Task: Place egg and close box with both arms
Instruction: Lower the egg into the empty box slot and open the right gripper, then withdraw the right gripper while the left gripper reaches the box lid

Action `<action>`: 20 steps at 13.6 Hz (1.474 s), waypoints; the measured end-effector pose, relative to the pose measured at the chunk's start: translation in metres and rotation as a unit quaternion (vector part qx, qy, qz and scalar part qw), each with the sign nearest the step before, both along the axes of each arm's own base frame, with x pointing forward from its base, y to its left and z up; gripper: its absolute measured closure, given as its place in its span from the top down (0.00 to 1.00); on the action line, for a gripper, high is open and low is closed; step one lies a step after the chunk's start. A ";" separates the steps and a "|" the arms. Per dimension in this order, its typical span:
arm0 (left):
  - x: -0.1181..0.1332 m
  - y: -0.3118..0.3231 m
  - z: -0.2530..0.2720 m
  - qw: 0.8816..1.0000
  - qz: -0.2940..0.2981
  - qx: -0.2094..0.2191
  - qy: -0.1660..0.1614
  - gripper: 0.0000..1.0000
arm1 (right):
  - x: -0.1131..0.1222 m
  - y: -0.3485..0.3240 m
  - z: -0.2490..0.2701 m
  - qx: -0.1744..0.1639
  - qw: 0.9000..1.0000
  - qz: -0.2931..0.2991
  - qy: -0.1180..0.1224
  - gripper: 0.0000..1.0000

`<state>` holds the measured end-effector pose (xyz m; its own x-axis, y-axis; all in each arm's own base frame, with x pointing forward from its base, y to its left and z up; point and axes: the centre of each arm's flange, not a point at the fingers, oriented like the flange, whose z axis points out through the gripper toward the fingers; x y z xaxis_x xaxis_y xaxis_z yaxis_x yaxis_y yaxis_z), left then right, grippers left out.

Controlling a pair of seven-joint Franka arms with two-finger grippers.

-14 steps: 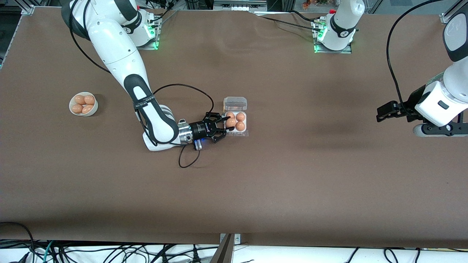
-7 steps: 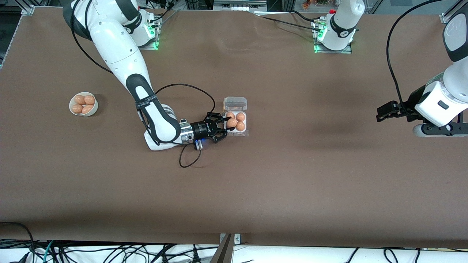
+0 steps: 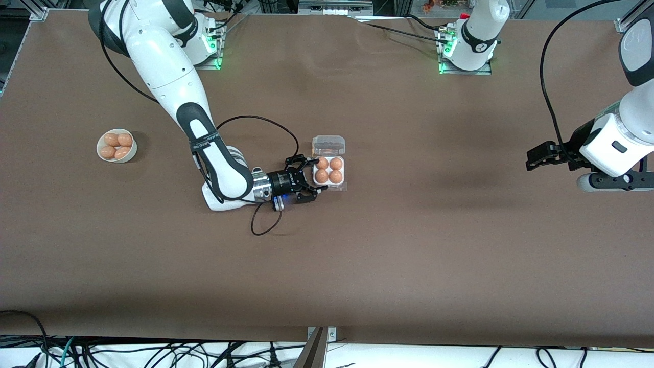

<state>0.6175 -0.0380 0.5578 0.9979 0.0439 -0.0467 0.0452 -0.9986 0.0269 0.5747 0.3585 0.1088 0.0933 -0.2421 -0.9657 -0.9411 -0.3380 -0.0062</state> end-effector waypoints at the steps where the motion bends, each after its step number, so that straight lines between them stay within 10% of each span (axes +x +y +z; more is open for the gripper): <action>1: 0.000 0.000 0.000 1.000 0.000 0.000 0.000 1.00 | 0.003 -0.002 0.004 -0.005 1.000 0.008 -0.009 1.00; 6: 0.000 -0.004 -0.002 1.000 -0.003 0.000 0.002 1.00 | 0.044 -0.053 0.064 -0.058 0.988 0.071 -0.126 1.00; 10: -0.008 -0.023 -0.008 0.999 -0.021 -0.001 0.033 0.95 | 0.063 -0.105 0.122 -0.147 0.936 0.194 -0.254 1.00; 12: -0.017 -0.046 -0.016 0.997 -0.034 -0.014 0.069 0.73 | 0.061 -0.120 0.143 -0.215 0.889 0.275 -0.297 1.00; 16: -0.026 -0.078 -0.031 0.989 -0.007 -0.075 0.124 0.47 | 0.055 -0.157 0.195 -0.343 0.762 0.416 -0.359 1.00; 20: -0.045 -0.170 -0.052 0.985 0.025 -0.049 0.161 0.33 | 0.049 -0.227 0.292 -0.366 0.653 0.499 -0.436 1.00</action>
<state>0.5723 -0.2078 0.5059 0.9274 0.0723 -0.3669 0.1162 -0.9883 0.0988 0.6235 0.1318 0.4007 0.9951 -0.0066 -0.0986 0.0047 -0.9934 0.1146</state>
